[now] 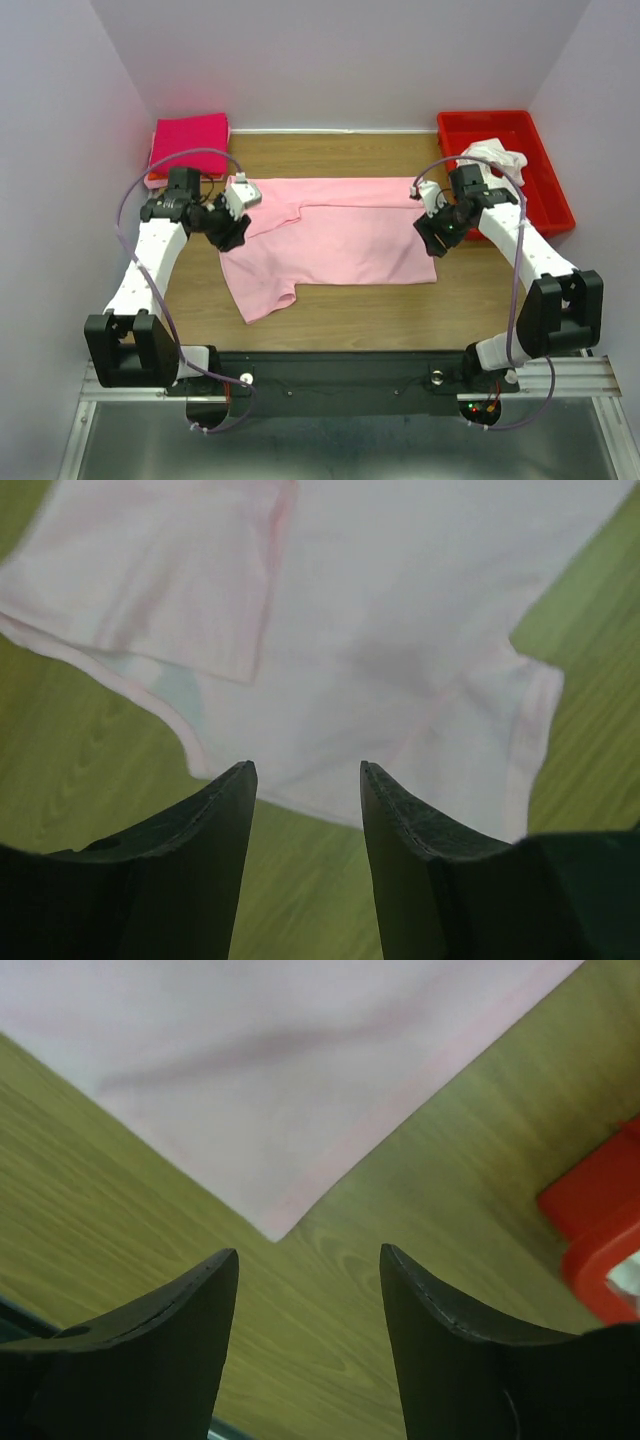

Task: Fold and stack the t-shirts
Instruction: Fold the tshirt

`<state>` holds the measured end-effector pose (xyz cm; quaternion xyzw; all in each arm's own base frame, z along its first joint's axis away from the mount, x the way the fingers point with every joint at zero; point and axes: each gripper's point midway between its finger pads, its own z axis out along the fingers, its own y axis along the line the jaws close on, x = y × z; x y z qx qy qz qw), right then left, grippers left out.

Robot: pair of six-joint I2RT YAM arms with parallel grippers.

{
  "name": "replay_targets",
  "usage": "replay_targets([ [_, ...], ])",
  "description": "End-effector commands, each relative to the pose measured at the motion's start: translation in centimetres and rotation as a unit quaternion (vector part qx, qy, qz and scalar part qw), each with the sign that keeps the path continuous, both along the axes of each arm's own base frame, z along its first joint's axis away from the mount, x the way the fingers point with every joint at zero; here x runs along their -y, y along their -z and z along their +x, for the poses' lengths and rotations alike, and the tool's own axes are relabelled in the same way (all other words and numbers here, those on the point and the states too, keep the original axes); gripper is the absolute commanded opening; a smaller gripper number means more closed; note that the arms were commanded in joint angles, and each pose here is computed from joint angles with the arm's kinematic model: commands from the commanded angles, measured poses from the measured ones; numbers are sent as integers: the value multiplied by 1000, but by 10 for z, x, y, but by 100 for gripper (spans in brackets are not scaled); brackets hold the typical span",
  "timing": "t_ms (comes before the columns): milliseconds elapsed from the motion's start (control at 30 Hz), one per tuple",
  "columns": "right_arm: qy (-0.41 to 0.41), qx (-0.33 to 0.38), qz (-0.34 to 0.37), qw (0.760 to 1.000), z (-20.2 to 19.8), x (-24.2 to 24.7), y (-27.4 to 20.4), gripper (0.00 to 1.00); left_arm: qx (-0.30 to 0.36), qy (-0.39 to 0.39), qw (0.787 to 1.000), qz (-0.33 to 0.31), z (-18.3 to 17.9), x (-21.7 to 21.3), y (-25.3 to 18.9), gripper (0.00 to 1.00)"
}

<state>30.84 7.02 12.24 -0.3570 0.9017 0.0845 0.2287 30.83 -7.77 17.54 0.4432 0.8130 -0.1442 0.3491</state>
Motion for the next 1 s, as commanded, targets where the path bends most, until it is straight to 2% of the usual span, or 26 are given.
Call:
replay_targets([
  [0,-43,-15,-56,997,-38,11,20,63,-92,70,991,66,-70,-17,62,55],
  [100,-67,2,-89,994,-53,12,38,61,-76,65,991,85,-82,-24,80,54],
  [167,-74,26,-100,992,-49,11,45,60,-88,67,990,88,-91,-26,95,53],
  [433,-98,74,-129,984,-36,3,58,59,-92,48,989,107,-81,-37,112,53],
  [667,-127,69,-136,980,-40,-6,76,51,-105,25,990,93,-64,-46,111,53],
  [967,-150,40,-139,978,-54,-9,95,46,-122,14,989,88,-64,-54,120,52],
])
